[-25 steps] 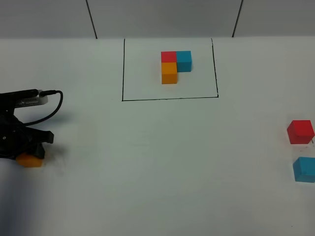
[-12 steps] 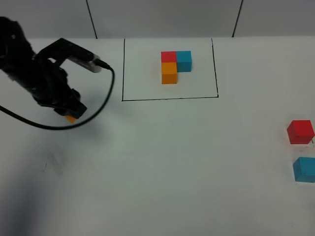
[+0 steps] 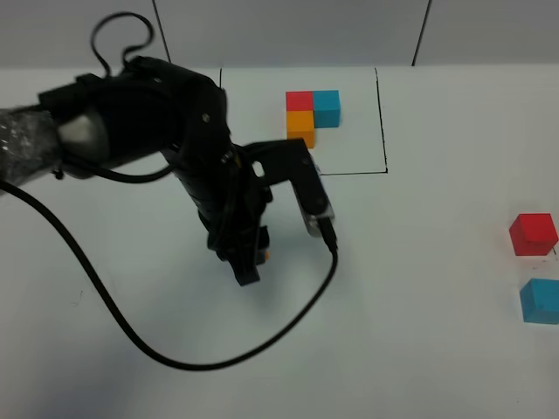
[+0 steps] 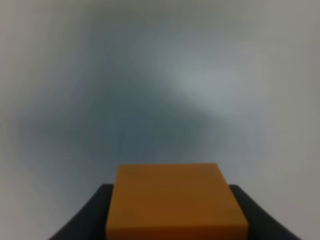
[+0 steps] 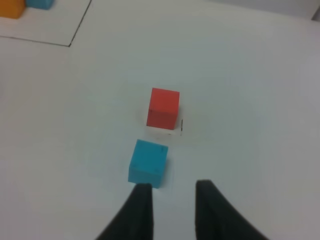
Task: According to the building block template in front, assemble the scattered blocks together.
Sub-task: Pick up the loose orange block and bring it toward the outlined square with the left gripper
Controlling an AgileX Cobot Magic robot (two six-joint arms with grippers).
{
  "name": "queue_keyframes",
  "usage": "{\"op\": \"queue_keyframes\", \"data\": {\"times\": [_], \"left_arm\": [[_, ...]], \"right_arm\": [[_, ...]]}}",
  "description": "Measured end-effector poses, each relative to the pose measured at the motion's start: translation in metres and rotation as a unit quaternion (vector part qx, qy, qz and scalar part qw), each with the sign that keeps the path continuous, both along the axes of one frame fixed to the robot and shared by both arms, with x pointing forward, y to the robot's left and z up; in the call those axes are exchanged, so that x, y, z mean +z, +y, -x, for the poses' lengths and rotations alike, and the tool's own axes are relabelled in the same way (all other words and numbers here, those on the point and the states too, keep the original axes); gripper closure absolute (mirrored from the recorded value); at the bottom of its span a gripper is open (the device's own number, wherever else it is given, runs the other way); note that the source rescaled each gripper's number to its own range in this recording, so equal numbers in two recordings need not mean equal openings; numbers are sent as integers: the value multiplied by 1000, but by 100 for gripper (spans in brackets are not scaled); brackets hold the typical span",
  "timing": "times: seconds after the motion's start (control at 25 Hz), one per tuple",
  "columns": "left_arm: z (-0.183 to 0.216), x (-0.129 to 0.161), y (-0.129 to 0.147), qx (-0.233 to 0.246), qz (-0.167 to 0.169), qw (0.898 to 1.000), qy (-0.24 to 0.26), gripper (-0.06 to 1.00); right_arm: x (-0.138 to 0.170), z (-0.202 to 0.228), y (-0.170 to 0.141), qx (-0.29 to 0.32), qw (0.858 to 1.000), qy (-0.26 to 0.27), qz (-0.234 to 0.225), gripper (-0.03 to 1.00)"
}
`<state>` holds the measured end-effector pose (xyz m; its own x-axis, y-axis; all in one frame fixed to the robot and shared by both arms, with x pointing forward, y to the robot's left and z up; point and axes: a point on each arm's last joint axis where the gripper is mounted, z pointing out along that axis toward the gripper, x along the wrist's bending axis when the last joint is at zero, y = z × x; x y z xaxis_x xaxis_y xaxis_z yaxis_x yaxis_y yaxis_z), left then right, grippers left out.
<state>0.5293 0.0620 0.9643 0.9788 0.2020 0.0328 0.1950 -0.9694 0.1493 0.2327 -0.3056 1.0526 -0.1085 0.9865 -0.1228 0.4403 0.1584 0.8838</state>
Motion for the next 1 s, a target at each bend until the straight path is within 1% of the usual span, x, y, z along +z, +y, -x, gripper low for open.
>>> {"op": "queue_keyframes", "data": {"times": [0.08,0.2,0.32,0.52,0.72,0.88,0.92,0.96,1.0], "left_arm": [[11,-12,-17,-37,-17,999,-1,93],[21,-29,-34,-73,-33,997,-4,93],[23,-46,-43,-83,-36,996,-2,93],[20,-71,-47,-84,-40,996,1,93],[19,-78,-47,-87,-46,995,6,93],[19,-78,-46,-111,-49,993,5,93],[20,-78,-46,-116,-51,992,6,89],[19,-77,-46,-120,-52,991,7,78],[19,-76,-47,-121,-53,991,6,61]], "right_arm": [[0,0,0,0,1000,0,0,97],[0,0,0,0,1000,0,0,97],[0,0,0,0,1000,0,0,97],[0,0,0,0,1000,0,0,97],[0,0,0,0,1000,0,0,97],[0,0,0,0,1000,0,0,97],[0,0,0,0,1000,0,0,97],[0,0,0,0,1000,0,0,97],[0,0,0,0,1000,0,0,97]]}}
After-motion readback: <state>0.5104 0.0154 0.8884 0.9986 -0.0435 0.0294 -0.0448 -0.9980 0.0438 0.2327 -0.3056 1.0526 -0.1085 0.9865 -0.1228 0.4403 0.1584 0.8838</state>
